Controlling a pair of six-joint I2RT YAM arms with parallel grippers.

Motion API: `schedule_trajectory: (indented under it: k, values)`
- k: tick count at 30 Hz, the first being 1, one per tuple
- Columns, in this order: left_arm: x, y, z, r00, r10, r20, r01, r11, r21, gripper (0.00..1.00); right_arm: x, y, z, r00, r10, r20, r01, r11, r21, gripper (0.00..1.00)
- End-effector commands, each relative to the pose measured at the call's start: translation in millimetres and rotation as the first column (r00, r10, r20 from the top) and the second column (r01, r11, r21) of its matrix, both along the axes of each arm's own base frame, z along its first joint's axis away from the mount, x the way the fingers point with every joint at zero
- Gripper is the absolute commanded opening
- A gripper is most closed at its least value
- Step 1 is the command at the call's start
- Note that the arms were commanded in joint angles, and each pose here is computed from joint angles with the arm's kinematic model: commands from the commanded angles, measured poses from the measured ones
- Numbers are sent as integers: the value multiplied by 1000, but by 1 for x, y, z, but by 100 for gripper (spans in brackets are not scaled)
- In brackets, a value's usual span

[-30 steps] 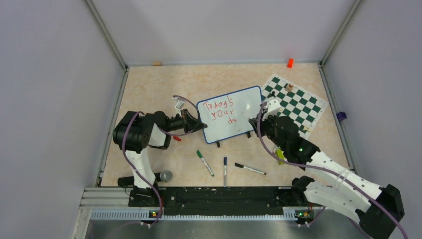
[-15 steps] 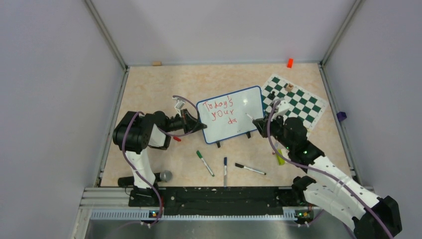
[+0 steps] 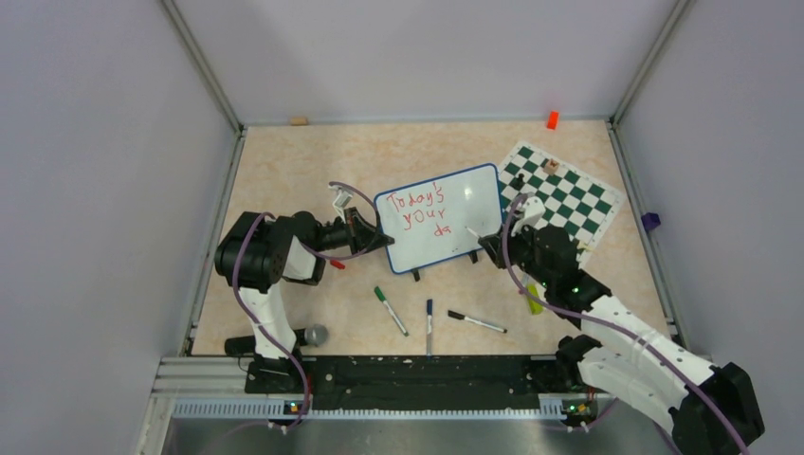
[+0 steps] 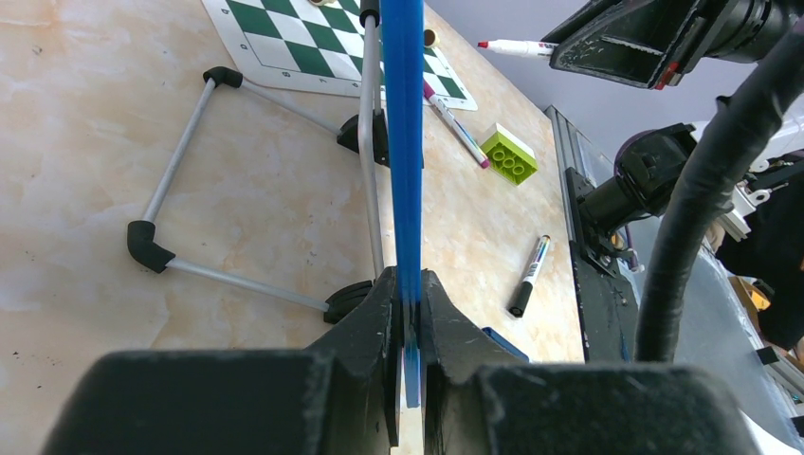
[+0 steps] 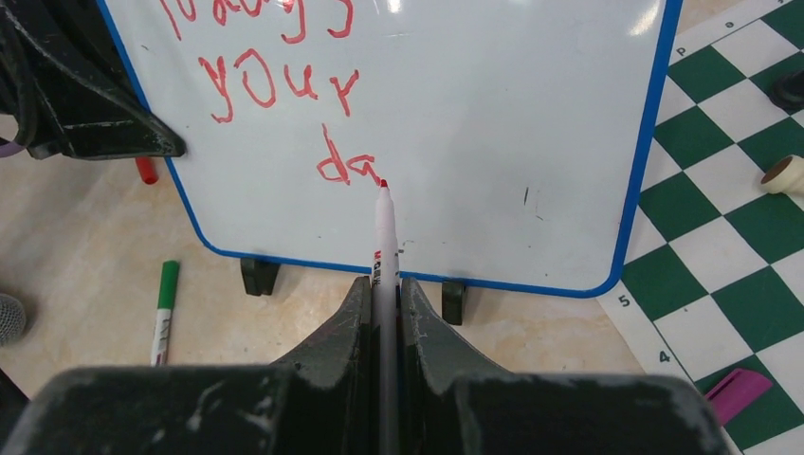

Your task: Write a sentence on the whiteboard

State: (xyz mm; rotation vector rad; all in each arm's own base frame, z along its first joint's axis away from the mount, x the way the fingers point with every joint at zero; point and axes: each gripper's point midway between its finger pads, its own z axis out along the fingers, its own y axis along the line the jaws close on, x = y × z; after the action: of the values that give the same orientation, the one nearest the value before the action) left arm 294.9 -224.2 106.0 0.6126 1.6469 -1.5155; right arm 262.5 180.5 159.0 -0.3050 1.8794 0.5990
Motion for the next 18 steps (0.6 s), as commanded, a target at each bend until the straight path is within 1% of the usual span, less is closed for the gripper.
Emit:
schedule_trajectory:
  k: [1,5,7,14,18]
  values:
    - [-6,-2,17,989,-40,146,41,999,-7,0,8,-1,14,999,-37,33,37,999,-17,0]
    - [-6,-3,16,989,-42,144,43,999,-7,0,13,6,7,998,-62,20,65,989,-134,0]
    - [-6,-3,17,988,-43,145,44,999,-7,0,14,12,8,997,-69,43,76,981,-176,0]
    - [-6,-3,16,989,-44,143,45,999,-6,0,21,27,6,996,-70,52,80,965,-249,0]
    - [-6,-2,15,989,-43,141,44,999,-6,0,24,33,6,996,-69,59,82,960,-268,0]
